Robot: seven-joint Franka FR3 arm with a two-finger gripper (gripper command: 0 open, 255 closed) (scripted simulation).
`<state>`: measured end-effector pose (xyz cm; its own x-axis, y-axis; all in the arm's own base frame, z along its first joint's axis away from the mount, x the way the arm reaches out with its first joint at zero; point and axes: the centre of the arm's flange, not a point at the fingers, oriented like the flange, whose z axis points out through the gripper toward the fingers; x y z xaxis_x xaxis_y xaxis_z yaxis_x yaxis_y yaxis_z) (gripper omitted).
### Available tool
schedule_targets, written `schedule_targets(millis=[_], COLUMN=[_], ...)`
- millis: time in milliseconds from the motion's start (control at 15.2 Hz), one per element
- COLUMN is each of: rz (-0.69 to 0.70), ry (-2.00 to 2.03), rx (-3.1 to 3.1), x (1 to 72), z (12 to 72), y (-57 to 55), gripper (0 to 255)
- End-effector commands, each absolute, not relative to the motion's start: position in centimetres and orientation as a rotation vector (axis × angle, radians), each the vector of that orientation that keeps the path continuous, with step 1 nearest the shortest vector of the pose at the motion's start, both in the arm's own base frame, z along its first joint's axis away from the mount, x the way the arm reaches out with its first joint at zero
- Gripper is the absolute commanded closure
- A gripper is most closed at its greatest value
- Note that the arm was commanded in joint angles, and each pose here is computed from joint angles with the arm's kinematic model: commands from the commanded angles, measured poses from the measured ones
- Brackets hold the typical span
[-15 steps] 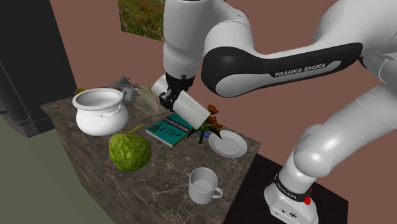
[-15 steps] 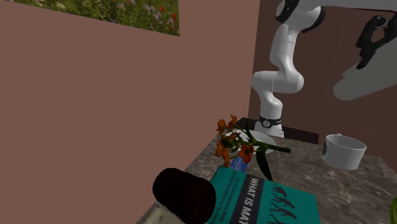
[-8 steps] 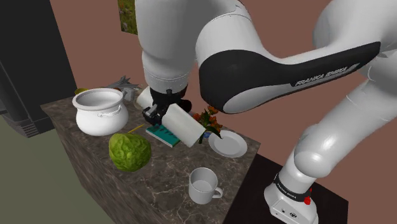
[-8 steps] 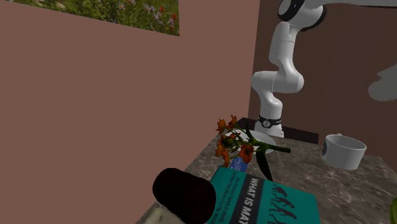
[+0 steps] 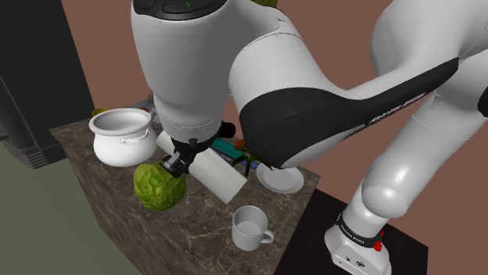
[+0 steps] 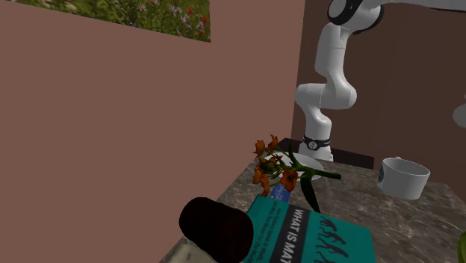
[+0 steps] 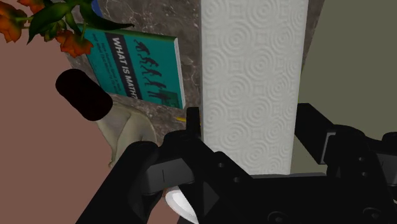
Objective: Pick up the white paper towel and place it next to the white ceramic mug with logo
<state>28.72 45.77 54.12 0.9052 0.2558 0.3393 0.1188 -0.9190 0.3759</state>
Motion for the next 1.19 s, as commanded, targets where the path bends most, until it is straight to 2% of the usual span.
schedule_targets(millis=[0, 1122], rz=[0.551, 0.551], ry=[0.276, 0.276], rx=[2.719, 2.719], x=[28.7, 28.7], z=[53.1, 44.1], y=[45.7, 45.7], gripper=[255, 255])
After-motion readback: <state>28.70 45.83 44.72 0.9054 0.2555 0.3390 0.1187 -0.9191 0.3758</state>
